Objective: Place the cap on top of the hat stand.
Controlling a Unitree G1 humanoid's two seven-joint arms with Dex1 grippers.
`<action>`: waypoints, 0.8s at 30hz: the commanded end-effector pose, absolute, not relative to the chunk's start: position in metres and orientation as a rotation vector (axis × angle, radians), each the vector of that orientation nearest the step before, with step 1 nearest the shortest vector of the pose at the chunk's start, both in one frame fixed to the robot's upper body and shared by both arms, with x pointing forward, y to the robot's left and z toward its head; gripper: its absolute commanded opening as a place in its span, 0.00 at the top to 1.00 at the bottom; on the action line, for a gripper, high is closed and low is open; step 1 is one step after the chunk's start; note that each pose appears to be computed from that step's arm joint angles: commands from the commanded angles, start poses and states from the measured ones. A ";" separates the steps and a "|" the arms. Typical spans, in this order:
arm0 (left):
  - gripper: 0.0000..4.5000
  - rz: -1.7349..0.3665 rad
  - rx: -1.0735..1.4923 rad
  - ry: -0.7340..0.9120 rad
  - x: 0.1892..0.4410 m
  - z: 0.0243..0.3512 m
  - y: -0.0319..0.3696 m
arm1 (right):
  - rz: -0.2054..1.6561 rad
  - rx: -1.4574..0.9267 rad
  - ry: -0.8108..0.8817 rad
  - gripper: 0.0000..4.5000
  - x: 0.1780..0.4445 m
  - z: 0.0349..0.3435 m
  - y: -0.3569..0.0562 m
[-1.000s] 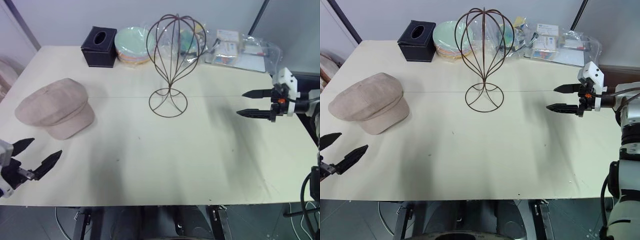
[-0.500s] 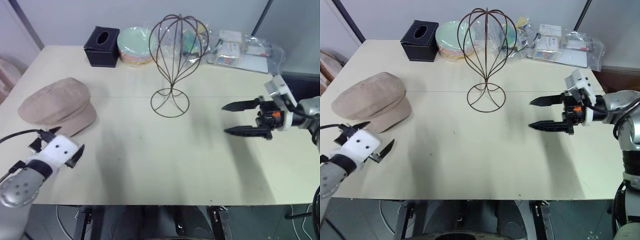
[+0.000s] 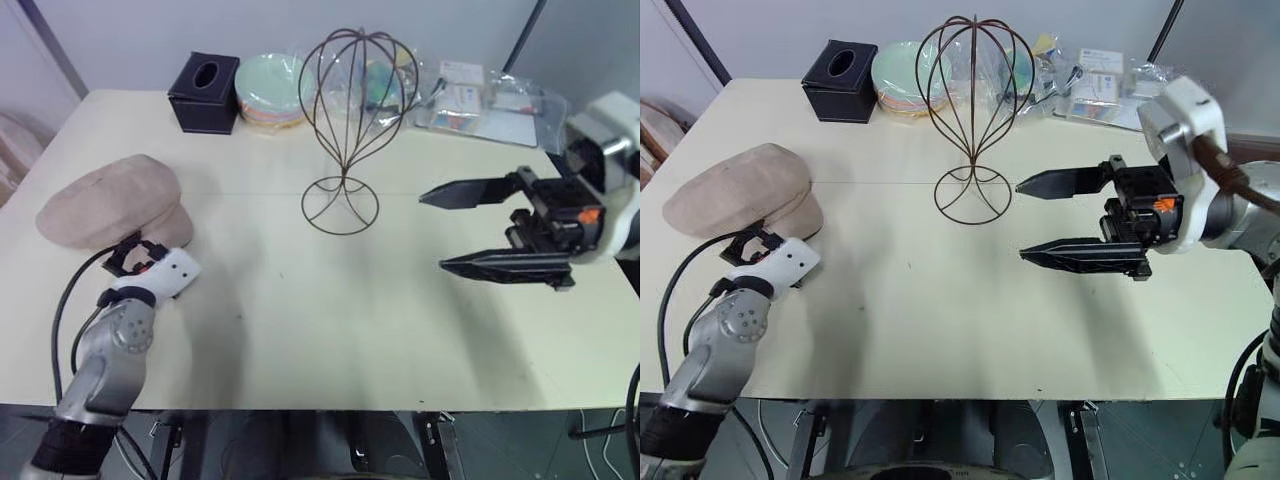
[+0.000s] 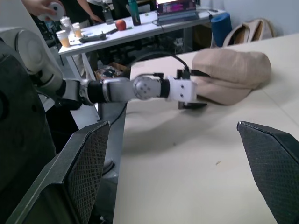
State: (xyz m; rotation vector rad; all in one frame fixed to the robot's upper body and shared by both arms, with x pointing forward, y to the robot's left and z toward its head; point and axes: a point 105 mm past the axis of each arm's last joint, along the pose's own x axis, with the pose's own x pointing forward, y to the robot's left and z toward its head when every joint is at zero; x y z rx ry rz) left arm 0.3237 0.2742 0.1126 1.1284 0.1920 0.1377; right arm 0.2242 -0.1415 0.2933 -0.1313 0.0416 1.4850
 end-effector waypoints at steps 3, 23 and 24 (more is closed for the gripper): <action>0.00 0.176 1.176 0.196 0.337 0.107 0.283 | 1.479 -0.171 0.007 0.01 0.217 0.303 -0.143; 1.00 0.251 1.167 0.145 0.348 0.129 0.311 | 1.356 -0.163 0.005 0.00 0.234 0.306 -0.152; 1.00 0.263 1.173 0.117 0.350 0.140 0.312 | 1.319 -0.188 -0.002 0.00 0.238 0.306 -0.155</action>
